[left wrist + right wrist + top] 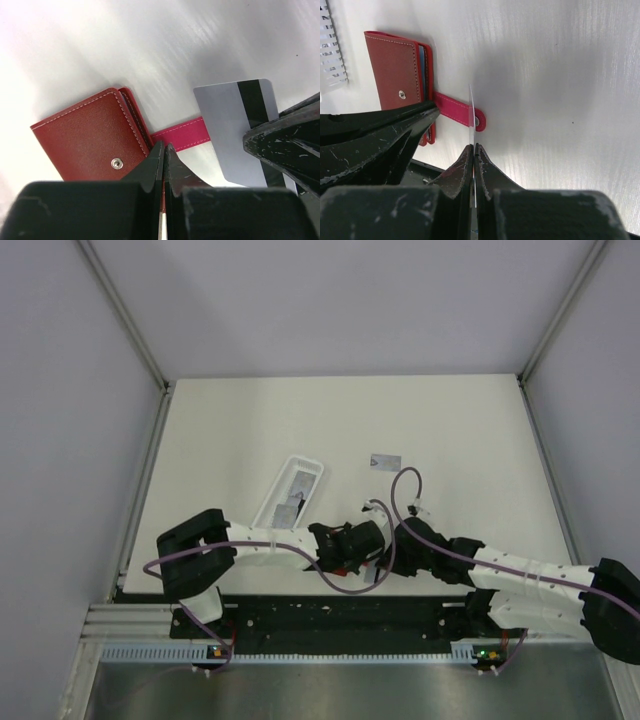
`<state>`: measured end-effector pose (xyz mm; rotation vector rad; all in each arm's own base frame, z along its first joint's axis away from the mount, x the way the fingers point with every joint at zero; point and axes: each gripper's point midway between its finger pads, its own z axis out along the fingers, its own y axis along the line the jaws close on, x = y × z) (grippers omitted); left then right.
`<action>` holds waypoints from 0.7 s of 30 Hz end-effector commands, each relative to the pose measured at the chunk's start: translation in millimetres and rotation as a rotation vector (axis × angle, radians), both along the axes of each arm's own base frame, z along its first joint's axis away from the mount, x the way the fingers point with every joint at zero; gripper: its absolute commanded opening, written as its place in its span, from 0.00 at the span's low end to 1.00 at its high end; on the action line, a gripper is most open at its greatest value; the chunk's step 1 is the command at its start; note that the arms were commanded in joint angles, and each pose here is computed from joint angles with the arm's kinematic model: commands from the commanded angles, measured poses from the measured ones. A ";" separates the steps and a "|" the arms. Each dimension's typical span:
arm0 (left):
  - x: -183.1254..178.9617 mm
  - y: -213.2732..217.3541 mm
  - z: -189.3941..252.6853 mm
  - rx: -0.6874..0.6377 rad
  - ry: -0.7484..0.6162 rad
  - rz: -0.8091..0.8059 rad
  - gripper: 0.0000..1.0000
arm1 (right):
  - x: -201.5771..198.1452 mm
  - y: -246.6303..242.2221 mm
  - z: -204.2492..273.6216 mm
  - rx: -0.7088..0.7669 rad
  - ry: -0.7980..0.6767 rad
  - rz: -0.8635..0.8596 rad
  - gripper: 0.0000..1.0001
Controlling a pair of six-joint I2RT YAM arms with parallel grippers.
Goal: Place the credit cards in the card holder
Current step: Pick up the credit card from the center of the board.
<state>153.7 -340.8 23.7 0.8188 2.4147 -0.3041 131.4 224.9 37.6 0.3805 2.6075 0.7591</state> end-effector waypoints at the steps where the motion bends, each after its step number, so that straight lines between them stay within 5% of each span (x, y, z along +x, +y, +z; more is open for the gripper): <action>1: 12.7 16.9 8.1 0.094 -0.070 0.027 0.00 | 1.2 -4.4 -2.5 -0.009 -0.007 -0.011 0.00; 15: 22.4 24.5 31.7 0.099 -0.135 0.043 0.00 | 1.3 -7.2 -4.4 -0.011 -0.004 -0.020 0.00; 21: 20.0 21.0 32.6 0.079 -0.120 0.042 0.00 | 16.6 2.0 38.5 0.088 -0.150 -0.006 0.00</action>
